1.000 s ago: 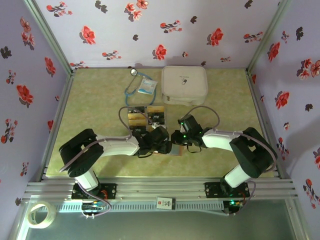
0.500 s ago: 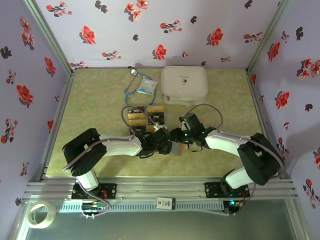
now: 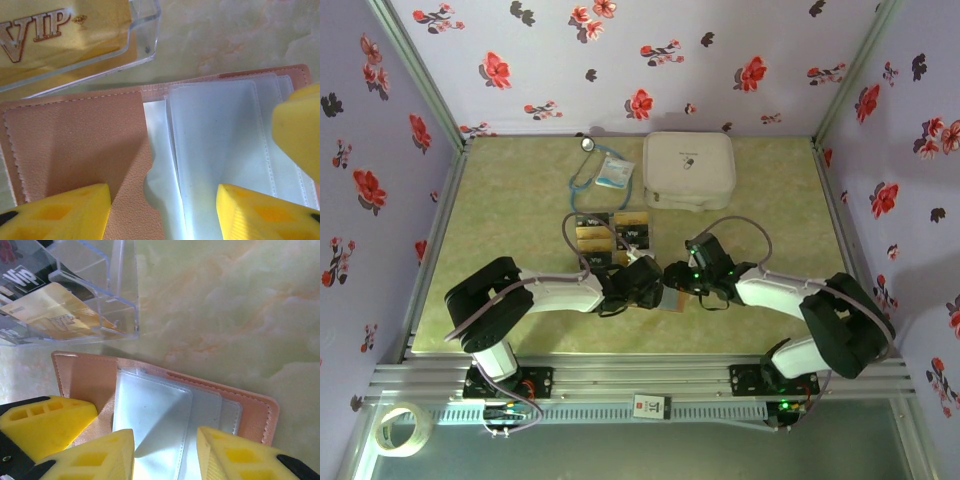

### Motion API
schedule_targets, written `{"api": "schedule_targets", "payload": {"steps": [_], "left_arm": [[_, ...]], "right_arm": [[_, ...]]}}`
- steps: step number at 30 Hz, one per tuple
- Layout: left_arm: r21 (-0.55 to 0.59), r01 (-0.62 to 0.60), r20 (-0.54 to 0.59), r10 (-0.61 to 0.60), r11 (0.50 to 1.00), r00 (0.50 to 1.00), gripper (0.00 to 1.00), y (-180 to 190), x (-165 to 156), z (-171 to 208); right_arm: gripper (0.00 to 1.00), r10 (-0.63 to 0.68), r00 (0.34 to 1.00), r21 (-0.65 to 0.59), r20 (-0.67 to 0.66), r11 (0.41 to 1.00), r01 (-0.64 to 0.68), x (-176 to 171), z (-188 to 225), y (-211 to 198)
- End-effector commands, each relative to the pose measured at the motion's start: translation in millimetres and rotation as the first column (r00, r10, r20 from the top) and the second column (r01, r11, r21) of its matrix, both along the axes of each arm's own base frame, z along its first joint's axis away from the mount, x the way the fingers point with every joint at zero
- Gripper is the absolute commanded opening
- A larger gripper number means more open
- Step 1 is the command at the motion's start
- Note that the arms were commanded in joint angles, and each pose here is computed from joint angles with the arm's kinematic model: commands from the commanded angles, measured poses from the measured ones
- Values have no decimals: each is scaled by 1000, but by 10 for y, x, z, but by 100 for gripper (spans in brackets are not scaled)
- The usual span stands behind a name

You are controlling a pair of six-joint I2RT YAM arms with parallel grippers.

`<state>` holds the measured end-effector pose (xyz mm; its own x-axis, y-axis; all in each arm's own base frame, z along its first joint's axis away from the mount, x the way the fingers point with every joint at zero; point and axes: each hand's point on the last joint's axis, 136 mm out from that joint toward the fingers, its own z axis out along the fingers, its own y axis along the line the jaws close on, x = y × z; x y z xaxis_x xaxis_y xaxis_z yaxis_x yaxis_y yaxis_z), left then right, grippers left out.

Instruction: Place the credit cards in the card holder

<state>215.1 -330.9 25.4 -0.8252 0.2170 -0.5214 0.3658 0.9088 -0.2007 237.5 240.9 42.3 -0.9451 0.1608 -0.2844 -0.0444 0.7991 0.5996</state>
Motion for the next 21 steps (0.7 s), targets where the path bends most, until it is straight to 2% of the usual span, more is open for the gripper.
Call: {"api": "schedule_targets", "payload": {"steps": [1, 14, 21], "left_arm": [[143, 10, -101, 4, 990, 995, 59, 333, -233, -422], [136, 10, -97, 4, 991, 995, 59, 340, -236, -413], [132, 10, -96, 3, 991, 995, 59, 339, -241, -411]], "right_arm": [[37, -14, 1000, 9, -7, 1000, 14, -1, -60, 28], [39, -17, 999, 23, -33, 1000, 18, -12, -173, 78], [40, -20, 999, 101, -43, 995, 24, 2, -108, 184]]}}
